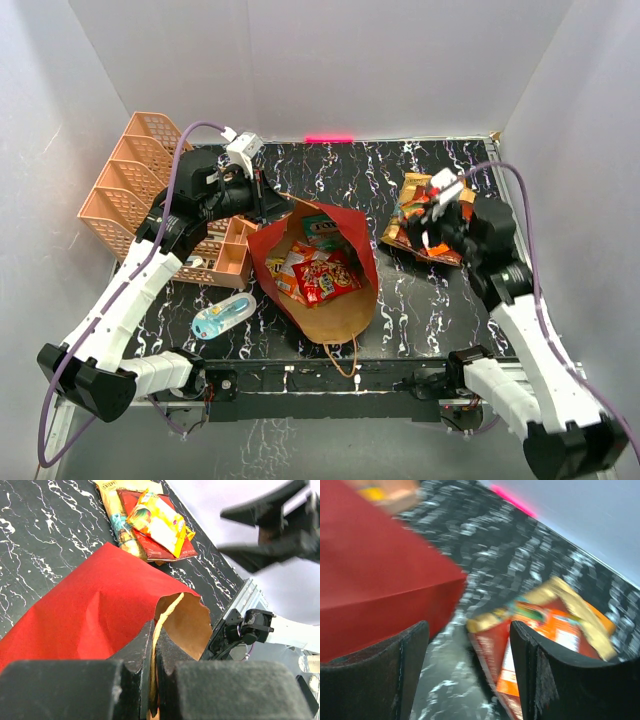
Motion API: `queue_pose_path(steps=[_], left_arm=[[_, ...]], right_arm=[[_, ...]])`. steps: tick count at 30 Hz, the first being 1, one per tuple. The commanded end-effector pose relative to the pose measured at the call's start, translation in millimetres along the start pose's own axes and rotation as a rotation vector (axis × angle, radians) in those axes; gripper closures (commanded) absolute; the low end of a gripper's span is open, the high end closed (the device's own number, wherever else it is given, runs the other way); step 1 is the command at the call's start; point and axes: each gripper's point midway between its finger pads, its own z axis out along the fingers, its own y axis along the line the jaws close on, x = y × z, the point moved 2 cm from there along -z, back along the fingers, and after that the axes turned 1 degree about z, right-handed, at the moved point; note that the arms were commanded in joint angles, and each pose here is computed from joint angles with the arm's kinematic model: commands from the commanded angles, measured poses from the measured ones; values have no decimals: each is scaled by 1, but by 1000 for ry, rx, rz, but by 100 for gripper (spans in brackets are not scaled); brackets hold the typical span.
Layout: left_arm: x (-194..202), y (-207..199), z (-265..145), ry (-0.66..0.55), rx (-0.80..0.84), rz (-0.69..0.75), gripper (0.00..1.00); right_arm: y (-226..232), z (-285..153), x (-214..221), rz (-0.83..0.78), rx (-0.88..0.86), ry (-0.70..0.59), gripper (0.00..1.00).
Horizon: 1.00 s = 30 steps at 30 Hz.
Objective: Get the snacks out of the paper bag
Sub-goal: Place the snack at the center of the board, then adjust the snack in the paper bag.
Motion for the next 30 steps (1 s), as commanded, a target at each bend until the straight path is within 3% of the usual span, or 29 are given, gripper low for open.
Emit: queue_pose_path(steps=[1,6,11,18,22,25,30], left_arm=[[-3,-3,-5,-20,5,21,100],[-4,0,0,-9,1,19,100],[-5,1,4,-14,1,7,100],[-7,2,6,-13,-4,-1,100],[-8,3,6,-10,-11,-3,100],[-7,3,7,-3,-11,-5,100],[-9,0,2,-13,-9,7,100]], right_arm=[[98,-43,-5,-34,-506,-200,31],[141,-90,-29,-94,-724,-382,27],[153,-91,-33,-103,-826,-344,28],[172,-72,-45,-208,-807,-338,29],[197,-45,-32,-401,-729,-325,29],[227,-29,-11,-656,-714,-266,33],[238,8,15,-937,-633,-182,32]])
